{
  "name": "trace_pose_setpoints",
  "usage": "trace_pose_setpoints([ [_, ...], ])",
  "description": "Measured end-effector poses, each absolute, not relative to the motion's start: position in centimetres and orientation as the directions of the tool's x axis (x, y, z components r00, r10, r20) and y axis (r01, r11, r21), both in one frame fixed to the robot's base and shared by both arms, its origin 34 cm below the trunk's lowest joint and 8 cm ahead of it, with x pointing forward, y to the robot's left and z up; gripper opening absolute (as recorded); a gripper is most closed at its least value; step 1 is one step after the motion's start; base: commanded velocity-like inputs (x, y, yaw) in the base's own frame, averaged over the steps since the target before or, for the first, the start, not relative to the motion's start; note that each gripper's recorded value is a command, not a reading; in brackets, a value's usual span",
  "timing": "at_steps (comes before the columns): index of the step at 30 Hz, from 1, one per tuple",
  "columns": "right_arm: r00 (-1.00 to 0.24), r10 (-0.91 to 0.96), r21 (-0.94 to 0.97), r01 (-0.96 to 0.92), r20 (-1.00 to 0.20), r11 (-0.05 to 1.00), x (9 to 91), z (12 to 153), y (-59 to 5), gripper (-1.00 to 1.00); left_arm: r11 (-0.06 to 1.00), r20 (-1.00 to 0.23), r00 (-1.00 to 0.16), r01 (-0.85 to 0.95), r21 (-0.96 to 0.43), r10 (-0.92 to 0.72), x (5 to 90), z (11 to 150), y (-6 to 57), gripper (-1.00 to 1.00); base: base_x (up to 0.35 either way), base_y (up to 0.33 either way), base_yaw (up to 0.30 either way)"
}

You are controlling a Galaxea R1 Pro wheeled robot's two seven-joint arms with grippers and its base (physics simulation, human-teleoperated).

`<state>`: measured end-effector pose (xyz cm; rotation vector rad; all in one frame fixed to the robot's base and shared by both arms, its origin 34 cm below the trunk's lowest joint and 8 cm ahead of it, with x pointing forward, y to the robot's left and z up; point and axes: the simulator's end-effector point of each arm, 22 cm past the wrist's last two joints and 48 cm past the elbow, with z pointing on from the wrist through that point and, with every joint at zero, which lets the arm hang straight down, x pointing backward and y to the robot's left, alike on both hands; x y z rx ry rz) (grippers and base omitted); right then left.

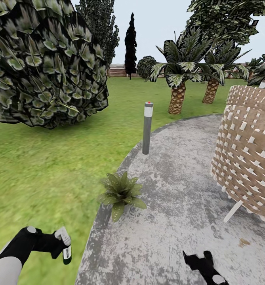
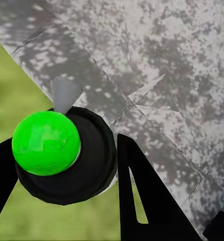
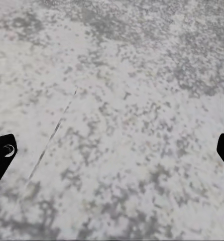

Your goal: Pick up the pesticide atomizer in the garden and spray insectifuge to fully cover both potted plants in the garden.

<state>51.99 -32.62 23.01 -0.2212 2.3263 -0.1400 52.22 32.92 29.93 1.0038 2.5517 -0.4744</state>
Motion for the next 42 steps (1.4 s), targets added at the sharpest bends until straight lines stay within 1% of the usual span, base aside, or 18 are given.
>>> trace_pose_setpoints([
  [1, -0.645, -0.275, -0.175, -0.216, -0.713, 0.961, 53.0, 23.6, -30.7, 1.00, 0.680, -0.445, -0.674, 0.711, -0.178, 0.589, 52.1, 29.9, 32.5, -1.00, 0.000, 0.000, 0.000],
  [3, -0.590, -0.353, -0.160, -0.354, -0.726, 0.921, 53.9, 24.4, -27.6, 1.00, 0.666, -0.448, -0.666, 0.722, -0.186, 0.596, 52.0, 29.8, 31.8, -1.00, 0.000, 0.000, 0.000],
  [8, -0.440, -0.439, -0.096, -0.612, -0.783, 0.785, 55.7, 27.9, -20.7, 1.00, 0.544, -0.413, -0.609, 0.792, -0.276, 0.677, 49.7, 29.5, 28.0, -1.00, 0.000, 0.000, 0.000],
  [9, -0.415, -0.455, -0.089, -0.654, -0.788, 0.751, 55.6, 28.4, -19.6, 1.00, 0.526, -0.410, -0.599, 0.801, -0.287, 0.688, 49.4, 29.4, 27.4, -1.00, 0.000, 0.000, 0.000],
  [11, -0.352, -0.492, -0.059, -0.765, -0.796, 0.642, 54.7, 29.6, -16.8, 1.00, 0.465, -0.412, -0.563, 0.825, -0.320, 0.716, 48.7, 29.5, 24.9, -1.00, 0.000, 0.000, 0.000],
  [12, -0.338, -0.499, -0.047, -0.790, -0.798, 0.611, 54.3, 29.8, -16.1, 1.00, 0.444, -0.412, -0.549, 0.834, -0.328, 0.727, 48.5, 29.5, 24.1, -1.00, 0.000, 0.000, 0.000],
  [13, -0.325, -0.503, -0.030, -0.817, -0.801, 0.576, 53.9, 30.1, -15.3, -1.00, 0.410, -0.412, -0.525, 0.847, -0.338, 0.745, 48.1, 29.6, 22.9, -1.00, 0.000, 0.000, 0.000],
  [16, -0.298, -0.501, -0.002, -0.858, -0.812, 0.514, 53.6, 31.1, -13.5, -1.00, 0.344, -0.404, -0.472, 0.871, -0.350, 0.783, 47.4, 29.5, 20.9, -1.00, 0.000, 0.000, 0.000],
  [20, -0.267, -0.485, 0.031, -0.898, -0.833, 0.440, 52.9, 32.3, -10.6, -1.00, 0.325, -0.406, -0.455, 0.878, -0.351, 0.793, 47.2, 29.6, 20.3, -1.00, 0.000, 0.000, 0.000],
  [23, -0.232, -0.460, 0.046, -0.924, -0.857, 0.378, 52.3, 33.8, -6.3, -1.00, 0.295, -0.405, -0.428, 0.889, -0.351, 0.808, 46.9, 29.4, 19.1, -1.00, 0.000, 0.000, 0.000],
  [25, -0.192, -0.472, 0.042, -0.950, -0.861, 0.310, 51.3, 34.4, -3.2, -1.00, 0.264, -0.394, -0.394, 0.901, -0.345, 0.831, 46.6, 29.3, 18.6, -1.00, 0.000, 0.000, 0.000],
  [27, -0.163, -0.470, 0.035, -0.963, -0.867, 0.268, 50.7, 35.1, -0.9, -1.00, 0.238, -0.402, -0.372, 0.908, -0.345, 0.837, 46.4, 29.3, 17.5, -1.00, 0.000, 0.000, 0.000],
  [31, -0.149, -0.458, 0.036, -0.969, -0.877, 0.246, 50.4, 35.9, 1.1, -1.00, 0.204, -0.428, -0.349, 0.915, -0.347, 0.834, 46.3, 29.5, 14.9, -1.00, 0.000, 0.000, 0.000],
  [42, -0.129, -0.447, 0.018, -0.970, -0.885, 0.244, 50.9, 36.7, 1.5, -1.00, 0.171, -0.491, -0.327, 0.926, -0.336, 0.807, 46.7, 30.4, 10.1, -1.00, 0.000, 0.000, 0.000],
])
